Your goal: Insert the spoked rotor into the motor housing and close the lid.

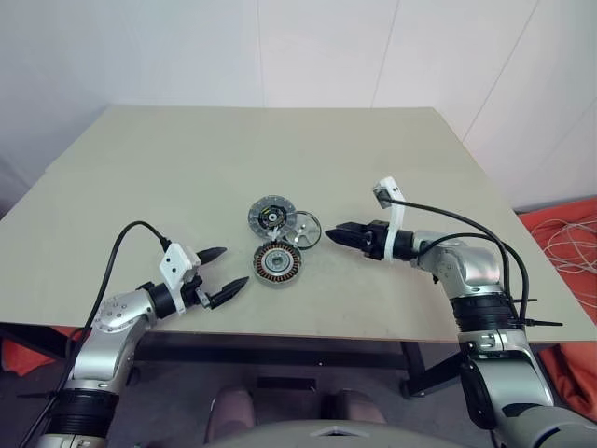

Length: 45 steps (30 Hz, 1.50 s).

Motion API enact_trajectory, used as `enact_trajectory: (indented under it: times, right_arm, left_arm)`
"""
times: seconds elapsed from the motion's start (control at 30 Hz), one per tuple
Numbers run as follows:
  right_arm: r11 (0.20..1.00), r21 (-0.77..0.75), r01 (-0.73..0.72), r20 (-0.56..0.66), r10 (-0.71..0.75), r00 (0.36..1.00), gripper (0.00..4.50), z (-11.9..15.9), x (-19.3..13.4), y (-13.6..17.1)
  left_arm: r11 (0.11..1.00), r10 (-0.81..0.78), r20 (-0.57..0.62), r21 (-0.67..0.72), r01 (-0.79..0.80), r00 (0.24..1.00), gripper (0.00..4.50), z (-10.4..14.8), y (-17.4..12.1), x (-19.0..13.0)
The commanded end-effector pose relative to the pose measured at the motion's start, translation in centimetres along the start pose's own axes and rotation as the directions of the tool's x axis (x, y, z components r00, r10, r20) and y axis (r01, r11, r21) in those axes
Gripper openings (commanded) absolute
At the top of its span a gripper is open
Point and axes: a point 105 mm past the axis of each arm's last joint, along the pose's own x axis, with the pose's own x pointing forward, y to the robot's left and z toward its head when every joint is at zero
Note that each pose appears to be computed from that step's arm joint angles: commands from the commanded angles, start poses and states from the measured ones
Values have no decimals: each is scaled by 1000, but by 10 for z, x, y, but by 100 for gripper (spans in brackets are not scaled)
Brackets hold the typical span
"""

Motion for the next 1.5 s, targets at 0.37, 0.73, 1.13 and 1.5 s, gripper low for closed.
enact_trajectory:
  times: [0.37, 0.73, 1.13, 1.5]
  right_arm:
    - [929, 368, 36, -32, -26, 999, 448, -4, 28, -7]
    - [904, 428, 6, -54, 18, 998, 448, -11, 48, 6]
    - [906, 422, -21, -71, 56, 996, 448, -12, 63, 20]
    - [908, 418, -17, -90, 60, 994, 448, -17, 71, 25]
  left_arm:
    - [999, 25, 32, 40, -26, 999, 450, 12, 8, -4]
    - [999, 28, 31, 36, -29, 999, 450, 11, 7, -5]
    - [999, 25, 32, 33, -26, 999, 450, 10, 5, -4]
    - [999, 27, 33, 32, -28, 999, 450, 11, 5, -4]
